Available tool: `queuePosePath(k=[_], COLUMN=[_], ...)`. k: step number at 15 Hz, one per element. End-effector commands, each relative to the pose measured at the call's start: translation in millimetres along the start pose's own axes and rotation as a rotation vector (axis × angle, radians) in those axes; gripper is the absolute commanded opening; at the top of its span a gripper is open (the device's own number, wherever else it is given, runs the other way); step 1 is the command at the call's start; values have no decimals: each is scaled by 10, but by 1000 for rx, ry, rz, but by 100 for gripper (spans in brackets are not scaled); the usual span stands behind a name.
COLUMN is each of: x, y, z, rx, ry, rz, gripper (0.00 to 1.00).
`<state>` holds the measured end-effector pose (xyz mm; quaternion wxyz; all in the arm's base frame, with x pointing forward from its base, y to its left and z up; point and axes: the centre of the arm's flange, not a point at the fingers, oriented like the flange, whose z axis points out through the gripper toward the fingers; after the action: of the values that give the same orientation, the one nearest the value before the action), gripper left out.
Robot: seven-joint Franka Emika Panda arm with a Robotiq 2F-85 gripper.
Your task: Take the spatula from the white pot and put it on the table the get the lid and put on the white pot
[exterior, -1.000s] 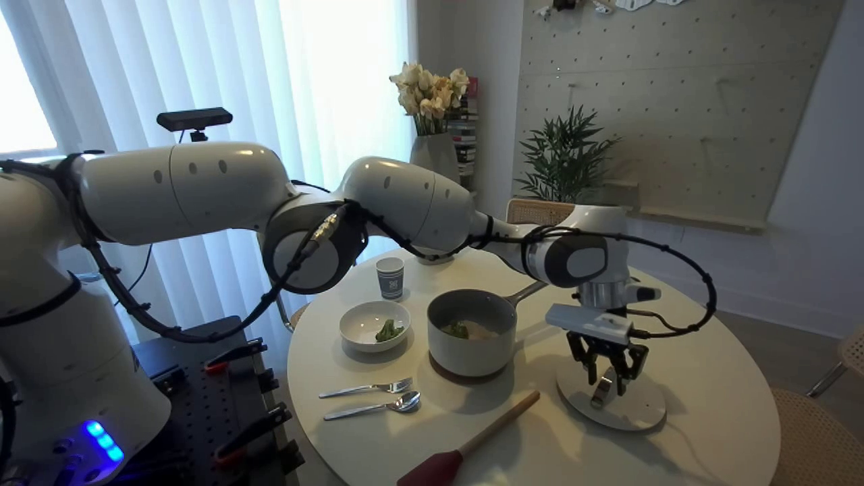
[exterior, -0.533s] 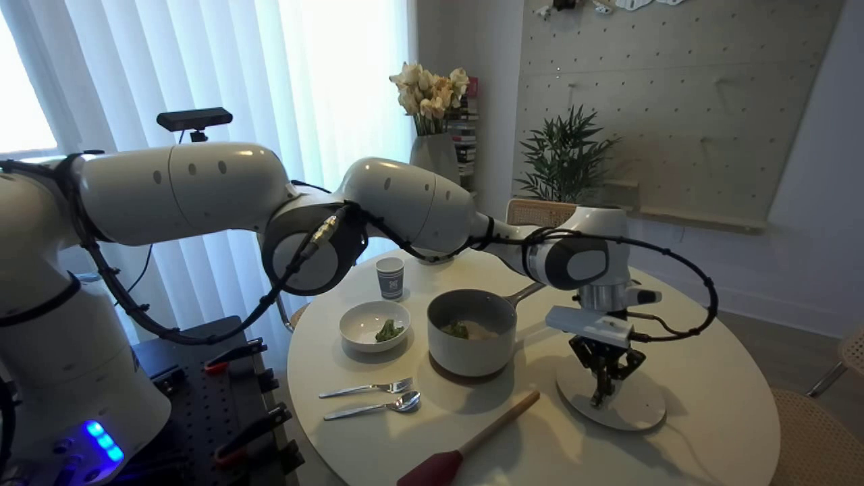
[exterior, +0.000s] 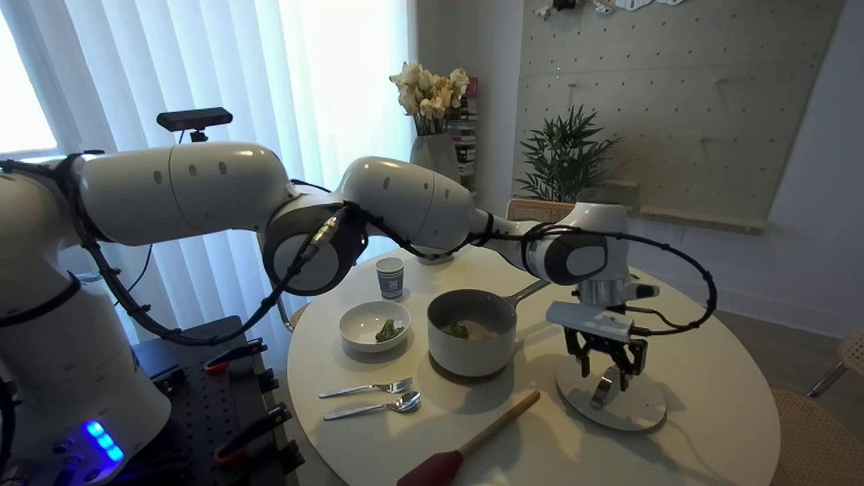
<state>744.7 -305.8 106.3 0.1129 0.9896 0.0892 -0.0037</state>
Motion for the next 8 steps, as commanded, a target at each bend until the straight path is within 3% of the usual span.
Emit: queuePosePath(k=[1,8], x=[340,217], y=[190,13], z=[-220,-1124], rx=[32,28], ry=[2,1], rz=[-12,17], gripper=[100,100])
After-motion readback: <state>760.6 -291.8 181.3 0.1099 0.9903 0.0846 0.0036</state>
